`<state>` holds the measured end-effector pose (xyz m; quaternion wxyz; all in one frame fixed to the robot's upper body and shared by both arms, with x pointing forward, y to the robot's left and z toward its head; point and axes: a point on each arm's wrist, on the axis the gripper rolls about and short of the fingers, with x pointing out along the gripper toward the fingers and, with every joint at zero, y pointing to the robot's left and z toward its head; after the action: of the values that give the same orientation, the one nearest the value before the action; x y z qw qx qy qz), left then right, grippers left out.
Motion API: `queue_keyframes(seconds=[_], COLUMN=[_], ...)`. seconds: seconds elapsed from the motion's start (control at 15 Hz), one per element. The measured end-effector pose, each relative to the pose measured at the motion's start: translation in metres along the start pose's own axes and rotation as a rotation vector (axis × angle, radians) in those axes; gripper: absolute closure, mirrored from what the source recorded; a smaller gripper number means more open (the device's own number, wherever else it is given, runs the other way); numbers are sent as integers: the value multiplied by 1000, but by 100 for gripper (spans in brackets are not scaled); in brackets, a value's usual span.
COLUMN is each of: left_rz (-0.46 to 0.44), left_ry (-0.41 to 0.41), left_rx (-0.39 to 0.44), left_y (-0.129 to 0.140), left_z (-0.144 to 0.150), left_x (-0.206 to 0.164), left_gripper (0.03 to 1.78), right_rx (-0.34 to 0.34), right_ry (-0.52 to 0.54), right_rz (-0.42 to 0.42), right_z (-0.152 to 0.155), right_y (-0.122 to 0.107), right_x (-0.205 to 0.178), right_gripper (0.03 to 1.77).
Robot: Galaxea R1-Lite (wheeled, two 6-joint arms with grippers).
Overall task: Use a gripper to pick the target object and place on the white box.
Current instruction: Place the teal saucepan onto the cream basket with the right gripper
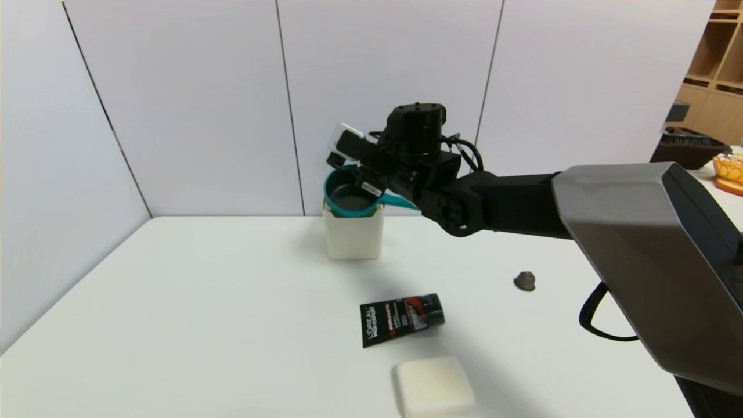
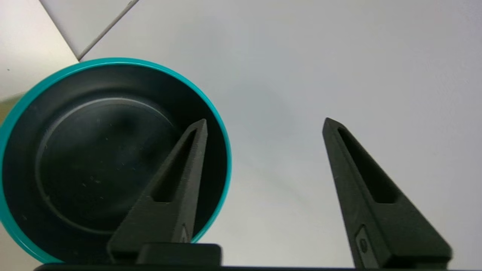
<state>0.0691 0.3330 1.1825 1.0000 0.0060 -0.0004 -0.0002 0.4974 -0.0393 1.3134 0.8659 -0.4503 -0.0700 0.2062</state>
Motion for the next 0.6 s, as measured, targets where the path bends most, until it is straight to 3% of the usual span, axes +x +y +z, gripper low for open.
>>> queue_keyframes(seconds=[0.33,0.6], left_rz=[0,0], left_ry=[0,0], left_rx=[0,0], left_y=[0,0], left_z=[0,0], left_x=[0,0], left_gripper=[12,12], right_rx=[9,27], right_ry=[-32,-76], right_rz=[-34,-104], right_z=[9,25], right_y=[-11,-43], right_x=[-5,-24], right_gripper=[39,27])
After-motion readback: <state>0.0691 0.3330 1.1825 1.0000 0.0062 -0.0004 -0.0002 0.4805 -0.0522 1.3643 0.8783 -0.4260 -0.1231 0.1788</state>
